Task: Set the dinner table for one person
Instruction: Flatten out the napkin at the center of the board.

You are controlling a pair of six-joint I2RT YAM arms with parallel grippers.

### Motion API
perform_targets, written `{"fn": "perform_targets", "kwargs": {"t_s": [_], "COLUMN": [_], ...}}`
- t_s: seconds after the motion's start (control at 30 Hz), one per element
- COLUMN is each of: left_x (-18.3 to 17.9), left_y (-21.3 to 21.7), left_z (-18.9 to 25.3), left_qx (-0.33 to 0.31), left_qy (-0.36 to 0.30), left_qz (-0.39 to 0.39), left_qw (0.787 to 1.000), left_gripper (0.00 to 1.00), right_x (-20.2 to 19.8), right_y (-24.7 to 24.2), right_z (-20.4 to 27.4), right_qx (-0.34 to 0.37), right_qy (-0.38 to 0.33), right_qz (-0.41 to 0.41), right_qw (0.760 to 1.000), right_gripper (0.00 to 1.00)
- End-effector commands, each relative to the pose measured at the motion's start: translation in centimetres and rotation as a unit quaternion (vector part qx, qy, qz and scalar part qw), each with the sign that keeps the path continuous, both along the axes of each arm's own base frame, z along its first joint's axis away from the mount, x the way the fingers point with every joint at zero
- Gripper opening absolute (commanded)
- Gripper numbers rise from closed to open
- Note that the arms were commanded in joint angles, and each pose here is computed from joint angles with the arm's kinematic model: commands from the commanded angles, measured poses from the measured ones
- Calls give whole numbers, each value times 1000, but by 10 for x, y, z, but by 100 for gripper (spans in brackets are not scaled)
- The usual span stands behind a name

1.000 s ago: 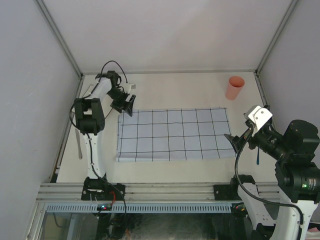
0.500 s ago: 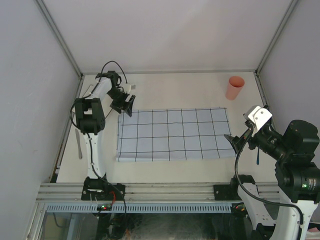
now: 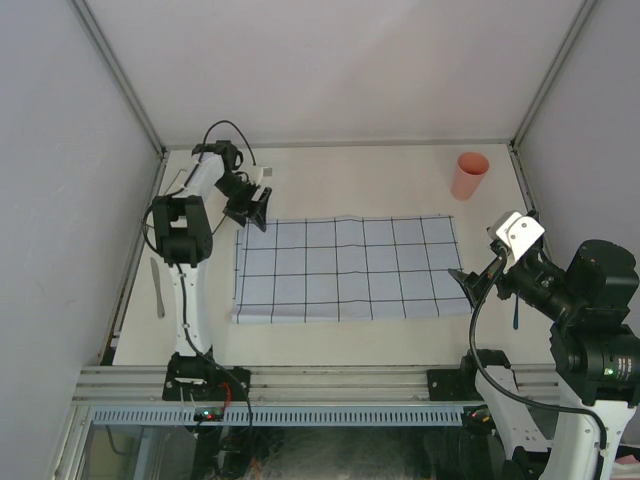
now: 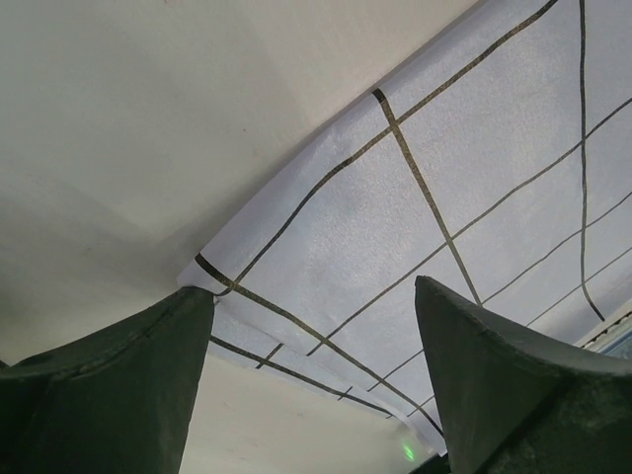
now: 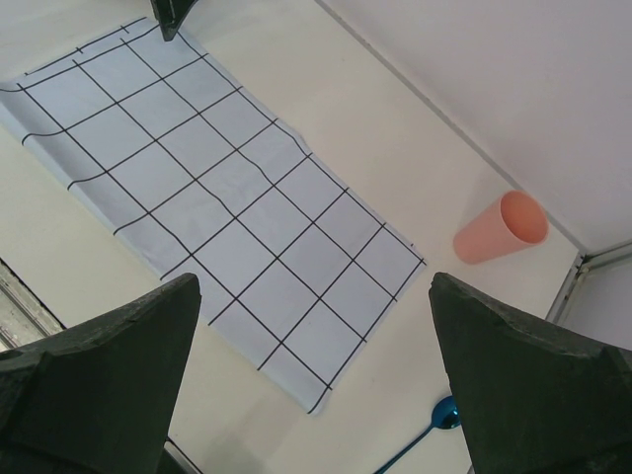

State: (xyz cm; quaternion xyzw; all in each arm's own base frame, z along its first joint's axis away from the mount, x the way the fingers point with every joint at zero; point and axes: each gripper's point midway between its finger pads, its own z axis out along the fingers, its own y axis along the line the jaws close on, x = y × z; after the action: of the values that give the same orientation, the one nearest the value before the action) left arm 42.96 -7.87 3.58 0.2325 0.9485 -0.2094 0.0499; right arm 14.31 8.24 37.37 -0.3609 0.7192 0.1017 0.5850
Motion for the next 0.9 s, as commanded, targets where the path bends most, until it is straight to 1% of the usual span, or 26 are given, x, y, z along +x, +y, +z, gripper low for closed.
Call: {"fn": "perform_targets", "kwargs": {"t_s": [0.0,0.07,0.37,0.5,0.57,0.63,0.7,0.73,0.87], "left_x": [4,4,1,0,-1,-2,-3,-3,-9], "left_y": [-9,-8,-4,-2,-1,-1,0,0,1], "left_z": [12,12,12,12,13,12,11,12,18], "left_qx": [-33,-33,-22,-16,-15,-12,-10,-10,-10], "left_qy": [-5,-5,-5,-4,-5,-5,-4,-4,-3], "left_qz": [-3,-3,-9,-10,-11,-11,-12,-13,-16], "left_qw": [999,999,1000,1000,1000,1000,1000,1000,1000], "left_gripper": [85,80,44,32,22,14,4,1,0], "right_x": [-1,-2,-3,-3,-4,-4,-5,-5,-6], "right_y": [1,1,2,2,3,3,3,3,3], "right_z": [12,12,12,13,13,13,12,12,13], "right_qx": [-4,-4,-4,-4,-3,-3,-4,-4,-4], "right_qy": [-27,-26,-28,-29,-30,-30,-29,-30,-31], "right_qz": [6,6,9,9,11,11,11,12,12], "right_qw": [1000,1000,1000,1000,999,999,999,999,999], "right_gripper": [100,100,100,100,100,100,100,100,100]}}
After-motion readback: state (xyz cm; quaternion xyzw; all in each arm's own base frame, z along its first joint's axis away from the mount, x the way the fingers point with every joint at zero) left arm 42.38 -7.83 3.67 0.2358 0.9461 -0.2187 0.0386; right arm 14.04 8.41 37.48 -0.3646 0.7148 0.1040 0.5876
